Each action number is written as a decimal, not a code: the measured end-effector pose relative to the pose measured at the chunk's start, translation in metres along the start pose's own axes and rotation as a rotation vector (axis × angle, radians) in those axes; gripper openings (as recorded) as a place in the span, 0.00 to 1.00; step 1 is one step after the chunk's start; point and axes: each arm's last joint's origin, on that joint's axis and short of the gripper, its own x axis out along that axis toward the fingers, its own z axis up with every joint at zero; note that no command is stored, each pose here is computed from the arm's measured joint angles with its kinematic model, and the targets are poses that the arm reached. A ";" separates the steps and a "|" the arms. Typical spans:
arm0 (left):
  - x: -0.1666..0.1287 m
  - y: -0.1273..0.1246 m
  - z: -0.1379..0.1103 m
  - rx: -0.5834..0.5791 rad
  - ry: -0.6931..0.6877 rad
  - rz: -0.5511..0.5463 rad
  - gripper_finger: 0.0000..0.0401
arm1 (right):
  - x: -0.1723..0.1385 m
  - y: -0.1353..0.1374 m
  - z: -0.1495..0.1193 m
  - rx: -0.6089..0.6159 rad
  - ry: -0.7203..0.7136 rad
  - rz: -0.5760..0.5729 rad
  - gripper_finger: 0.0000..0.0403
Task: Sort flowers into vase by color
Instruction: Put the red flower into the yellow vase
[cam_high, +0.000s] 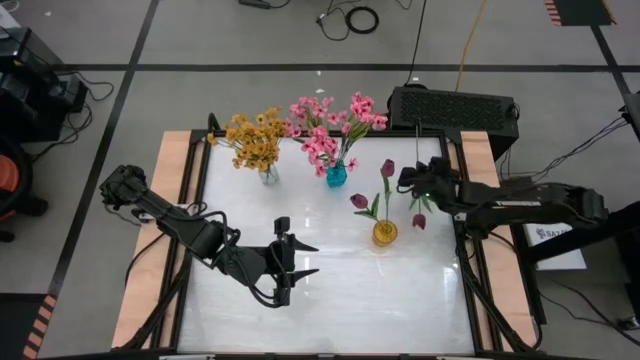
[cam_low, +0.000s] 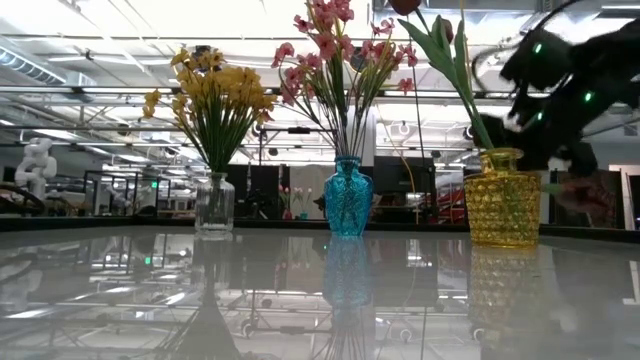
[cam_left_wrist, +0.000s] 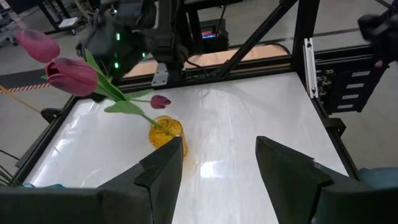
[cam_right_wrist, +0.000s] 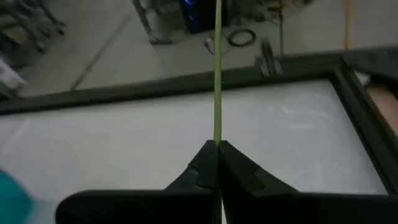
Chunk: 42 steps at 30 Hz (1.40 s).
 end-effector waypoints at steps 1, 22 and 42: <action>0.000 0.000 0.000 0.000 0.000 0.000 0.52 | -0.004 0.002 0.005 -0.001 -0.019 0.020 0.00; 0.000 0.000 0.000 0.000 -0.001 0.000 0.52 | -0.132 0.061 0.131 -0.052 -0.303 0.439 0.00; 0.001 0.002 0.014 0.020 -0.123 0.014 0.52 | -0.220 0.118 0.125 -0.388 -0.524 0.844 0.00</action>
